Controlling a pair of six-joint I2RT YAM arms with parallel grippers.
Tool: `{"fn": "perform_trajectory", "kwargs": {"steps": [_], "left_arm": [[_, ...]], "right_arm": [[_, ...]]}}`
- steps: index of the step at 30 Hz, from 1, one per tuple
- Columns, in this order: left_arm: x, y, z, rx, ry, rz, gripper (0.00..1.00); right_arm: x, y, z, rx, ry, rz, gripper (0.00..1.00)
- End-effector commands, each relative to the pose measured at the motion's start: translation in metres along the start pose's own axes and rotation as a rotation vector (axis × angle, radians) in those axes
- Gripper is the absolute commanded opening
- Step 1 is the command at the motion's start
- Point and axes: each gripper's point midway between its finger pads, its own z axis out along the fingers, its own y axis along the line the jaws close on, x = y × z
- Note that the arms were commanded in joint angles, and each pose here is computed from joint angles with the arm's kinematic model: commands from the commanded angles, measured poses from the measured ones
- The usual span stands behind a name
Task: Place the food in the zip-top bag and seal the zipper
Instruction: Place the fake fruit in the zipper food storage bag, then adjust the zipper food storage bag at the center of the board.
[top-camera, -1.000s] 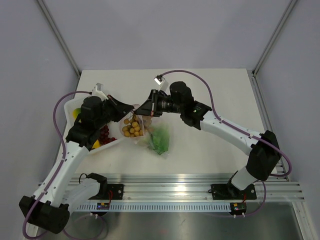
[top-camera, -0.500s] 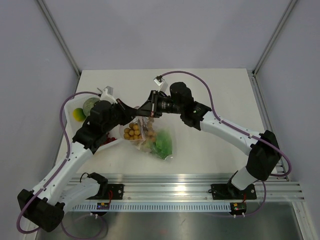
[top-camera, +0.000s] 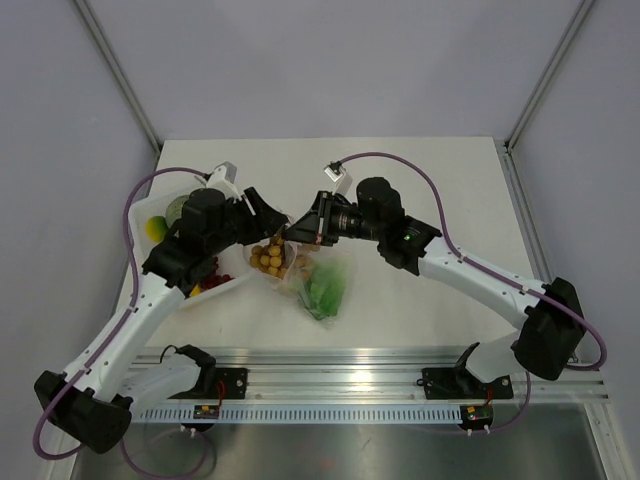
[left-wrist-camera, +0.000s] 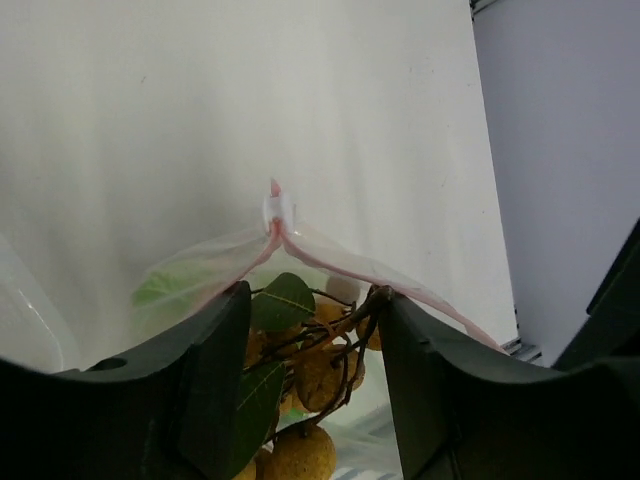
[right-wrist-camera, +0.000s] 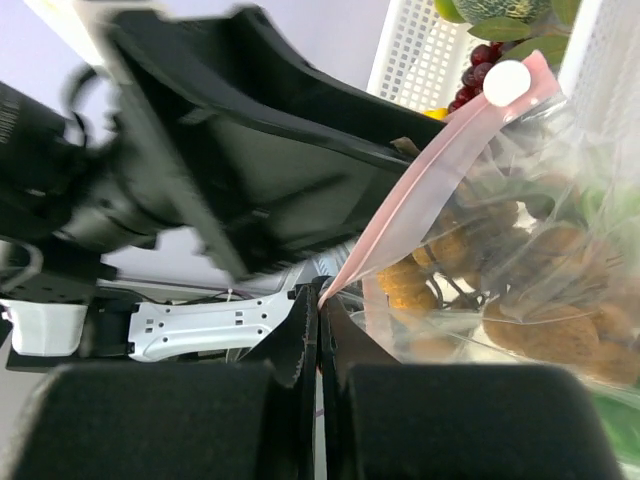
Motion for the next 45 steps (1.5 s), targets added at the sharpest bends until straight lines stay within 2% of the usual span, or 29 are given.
{"fn": "perform_trajectory", "kwargs": {"steps": [1,6,8,9,13,15,17,19,20,22,25,29,35,37,39,41,43,45], "left_arm": [[-0.019,-0.028,-0.021,0.080,-0.009,0.137,0.56],[-0.008,-0.047,-0.035,0.183,0.072,0.174,0.54],[-0.005,-0.050,-0.040,0.199,0.088,0.182,0.46],[-0.009,-0.052,-0.046,0.202,0.074,0.189,0.34],[-0.020,-0.026,-0.060,0.049,0.018,0.224,0.06],[-0.026,-0.014,-0.064,-0.021,-0.011,0.249,0.06],[-0.023,-0.004,-0.067,-0.060,-0.006,0.252,0.20],[-0.014,0.006,-0.068,-0.079,0.005,0.248,0.48],[-0.012,0.007,-0.069,-0.079,0.005,0.241,0.57],[-0.001,0.018,-0.065,-0.098,0.021,0.232,0.61],[0.007,0.034,-0.059,-0.153,0.038,0.224,0.61],[0.026,0.053,-0.048,-0.185,0.086,0.206,0.49],[0.055,0.052,-0.035,-0.112,0.182,0.167,0.47],[0.063,0.057,-0.029,-0.123,0.210,0.160,0.21],[0.062,0.057,-0.029,-0.133,0.214,0.150,0.00],[0.046,0.039,-0.032,-0.090,0.184,0.152,0.00],[0.021,0.005,-0.039,0.005,0.132,0.153,0.00],[0.007,-0.023,-0.041,0.081,0.135,0.146,0.00]], "right_arm": [[-0.008,0.022,-0.014,-0.054,-0.070,-0.053,0.00],[-0.006,0.019,-0.011,-0.041,-0.057,-0.055,0.00],[-0.009,0.019,-0.011,-0.037,-0.062,-0.066,0.00],[-0.008,0.018,-0.011,-0.030,-0.057,-0.065,0.00],[-0.009,0.017,-0.014,-0.014,-0.064,-0.081,0.00],[-0.009,0.017,-0.016,-0.006,-0.066,-0.084,0.00],[-0.010,0.017,-0.018,-0.002,-0.071,-0.090,0.00],[-0.009,0.017,-0.019,0.000,-0.070,-0.093,0.00],[-0.010,0.018,-0.019,-0.001,-0.071,-0.095,0.00],[-0.010,0.018,-0.020,-0.002,-0.075,-0.097,0.00],[-0.010,0.020,-0.020,-0.005,-0.073,-0.097,0.00],[-0.010,0.020,-0.023,-0.002,-0.075,-0.100,0.00],[-0.011,0.017,-0.027,0.015,-0.087,-0.107,0.00],[-0.010,0.017,-0.027,0.018,-0.087,-0.109,0.00],[-0.012,0.012,-0.027,0.033,-0.093,-0.114,0.00],[-0.012,0.001,-0.031,0.090,-0.086,-0.118,0.00],[-0.042,-0.015,-0.042,0.183,-0.155,-0.167,0.00],[-0.065,-0.039,-0.061,0.315,-0.169,-0.174,0.00]]}}
